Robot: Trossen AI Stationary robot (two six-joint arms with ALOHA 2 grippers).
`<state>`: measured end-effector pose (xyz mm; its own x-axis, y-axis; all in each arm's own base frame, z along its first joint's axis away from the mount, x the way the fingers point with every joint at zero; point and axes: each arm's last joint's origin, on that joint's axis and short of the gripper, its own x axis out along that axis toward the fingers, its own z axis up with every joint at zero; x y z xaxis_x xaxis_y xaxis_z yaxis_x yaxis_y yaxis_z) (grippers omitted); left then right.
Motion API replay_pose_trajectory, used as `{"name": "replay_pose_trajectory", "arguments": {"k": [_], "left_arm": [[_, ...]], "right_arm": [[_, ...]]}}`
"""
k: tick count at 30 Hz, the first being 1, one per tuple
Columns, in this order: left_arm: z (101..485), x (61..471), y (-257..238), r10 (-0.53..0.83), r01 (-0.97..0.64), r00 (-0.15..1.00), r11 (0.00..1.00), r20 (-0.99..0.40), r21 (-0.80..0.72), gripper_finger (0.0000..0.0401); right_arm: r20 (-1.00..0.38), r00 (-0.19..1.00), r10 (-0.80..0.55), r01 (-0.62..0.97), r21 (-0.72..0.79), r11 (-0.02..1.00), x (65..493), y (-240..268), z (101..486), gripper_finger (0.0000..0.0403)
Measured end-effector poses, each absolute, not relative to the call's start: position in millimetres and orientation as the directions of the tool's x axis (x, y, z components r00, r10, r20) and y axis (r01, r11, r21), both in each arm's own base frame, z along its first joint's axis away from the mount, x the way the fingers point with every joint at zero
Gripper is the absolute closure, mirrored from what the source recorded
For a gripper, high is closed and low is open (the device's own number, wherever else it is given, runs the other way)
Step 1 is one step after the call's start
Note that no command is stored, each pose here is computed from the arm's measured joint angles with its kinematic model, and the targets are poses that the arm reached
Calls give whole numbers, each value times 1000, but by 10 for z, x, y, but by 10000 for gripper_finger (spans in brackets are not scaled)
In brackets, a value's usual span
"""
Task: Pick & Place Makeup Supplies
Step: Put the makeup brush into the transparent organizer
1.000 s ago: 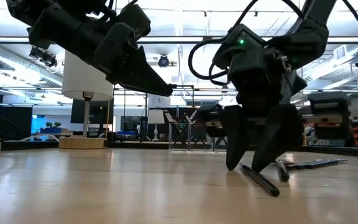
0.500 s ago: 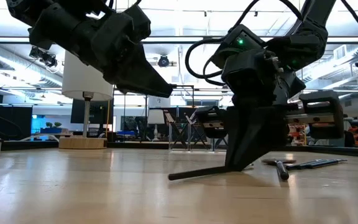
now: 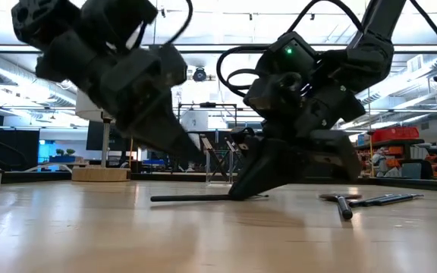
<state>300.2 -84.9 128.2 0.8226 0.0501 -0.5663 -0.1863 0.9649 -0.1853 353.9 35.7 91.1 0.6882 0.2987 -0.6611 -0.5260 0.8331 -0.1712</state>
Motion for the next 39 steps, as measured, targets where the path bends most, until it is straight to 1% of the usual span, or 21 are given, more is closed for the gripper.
{"name": "replay_pose_trajectory", "arguments": {"k": [4, 7, 10, 13, 17, 22, 27, 33, 39], "left_arm": [[1168, 3056, -793, 62, -233, 820, 944, -569, -233, 296], [1150, 3102, -747, 14, -214, 832, 931, -554, -297, 296], [1171, 3129, -716, -8, -196, 847, 925, -532, -326, 296], [1167, 3136, -683, -27, -193, 842, 918, -540, -347, 296], [1165, 3143, -655, -80, -207, 835, 871, -545, -446, 296], [1164, 3141, -662, -83, -205, 834, 871, -545, -446, 296], [1159, 3138, -658, -77, -208, 831, 875, -551, -437, 296], [1082, 3088, -609, -12, -281, 779, 887, -627, -367, 296], [1082, 3090, -597, -7, -288, 780, 884, -626, -369, 296]], "right_arm": [[-657, 695, 293, -518, -173, 838, 3544, 356, 914, 386], [-654, 698, 291, -517, -179, 837, 3547, 356, 915, 387], [-653, 699, 290, -516, -181, 837, 3548, 354, 916, 387], [-650, 702, 291, -516, -182, 837, 3551, 356, 919, 387], [-645, 707, 290, -514, -186, 837, 3556, 355, 924, 387], [-640, 713, 287, -510, -192, 838, 3560, 353, 929, 387], [-636, 732, 244, -478, -225, 849, 3572, 342, 937, 387], [-636, 731, 245, -481, -226, 847, 3571, 343, 936, 387], [-635, 732, 247, -482, -226, 847, 3572, 343, 938, 387]]}}
